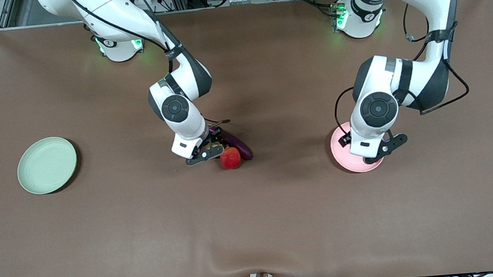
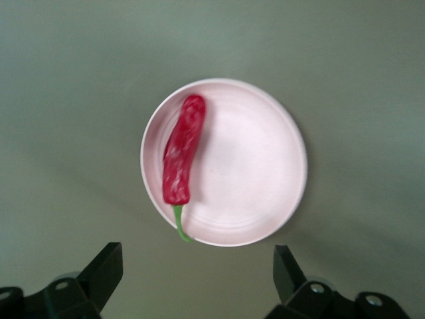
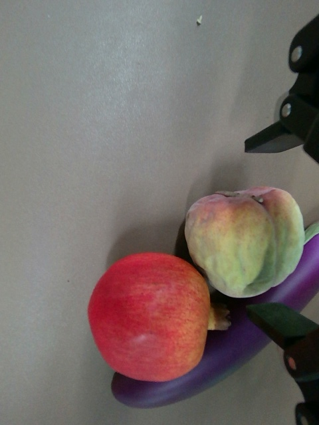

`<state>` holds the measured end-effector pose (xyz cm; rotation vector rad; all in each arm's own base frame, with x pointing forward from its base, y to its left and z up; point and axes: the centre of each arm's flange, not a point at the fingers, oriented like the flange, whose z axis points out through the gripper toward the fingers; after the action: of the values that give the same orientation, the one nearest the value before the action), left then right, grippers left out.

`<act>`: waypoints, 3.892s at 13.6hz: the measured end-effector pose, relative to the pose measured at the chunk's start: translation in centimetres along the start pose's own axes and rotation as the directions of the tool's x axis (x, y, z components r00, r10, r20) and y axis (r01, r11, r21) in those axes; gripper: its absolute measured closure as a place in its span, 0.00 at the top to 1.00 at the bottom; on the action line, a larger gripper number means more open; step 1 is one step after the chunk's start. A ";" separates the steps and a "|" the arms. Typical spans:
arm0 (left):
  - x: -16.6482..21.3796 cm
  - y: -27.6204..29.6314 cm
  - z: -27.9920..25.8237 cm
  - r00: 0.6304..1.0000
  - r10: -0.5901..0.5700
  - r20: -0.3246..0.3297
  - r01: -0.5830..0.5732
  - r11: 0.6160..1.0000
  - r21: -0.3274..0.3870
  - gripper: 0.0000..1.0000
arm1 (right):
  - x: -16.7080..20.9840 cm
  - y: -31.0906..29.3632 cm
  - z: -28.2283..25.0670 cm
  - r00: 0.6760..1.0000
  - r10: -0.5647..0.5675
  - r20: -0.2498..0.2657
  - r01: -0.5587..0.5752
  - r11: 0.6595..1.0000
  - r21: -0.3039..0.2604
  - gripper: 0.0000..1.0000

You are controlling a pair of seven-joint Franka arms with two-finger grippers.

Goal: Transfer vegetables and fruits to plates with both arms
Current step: 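Release the pepper on the pink plate while the right gripper grasps the peach, then lower the peach onto the green plate while the left gripper reaches the eggplant, then grasp the purple eggplant with the left gripper and lift it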

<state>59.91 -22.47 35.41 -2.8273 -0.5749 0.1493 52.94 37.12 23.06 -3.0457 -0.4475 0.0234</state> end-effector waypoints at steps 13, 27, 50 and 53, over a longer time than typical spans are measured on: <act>-3.0 7.6 -6.1 0.972 0.212 -0.097 -0.222 0.969 -0.104 1.00 | 0.5 1.4 -0.7 0.999 -0.025 0.034 0.027 0.997 -0.072 0.67; -22.6 25.6 -2.1 0.898 -0.416 0.143 0.440 0.847 -0.299 1.00 | -13.3 48.9 -13.7 0.924 0.125 0.362 -0.148 0.988 0.038 0.67; -32.1 34.1 10.9 0.792 -0.564 0.234 0.609 0.700 -0.374 0.58 | -9.2 47.5 -14.6 0.809 0.222 0.545 -0.384 0.901 0.202 1.00; -32.5 34.0 9.7 0.787 -0.573 0.230 0.616 0.707 -0.346 0.36 | -6.7 42.4 -15.4 0.775 0.290 0.562 -0.463 0.865 0.192 1.00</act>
<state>41.25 -63.47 18.68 -2.8283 -1.6939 0.0570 59.04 -6.32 35.69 -2.7022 0.1681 0.8669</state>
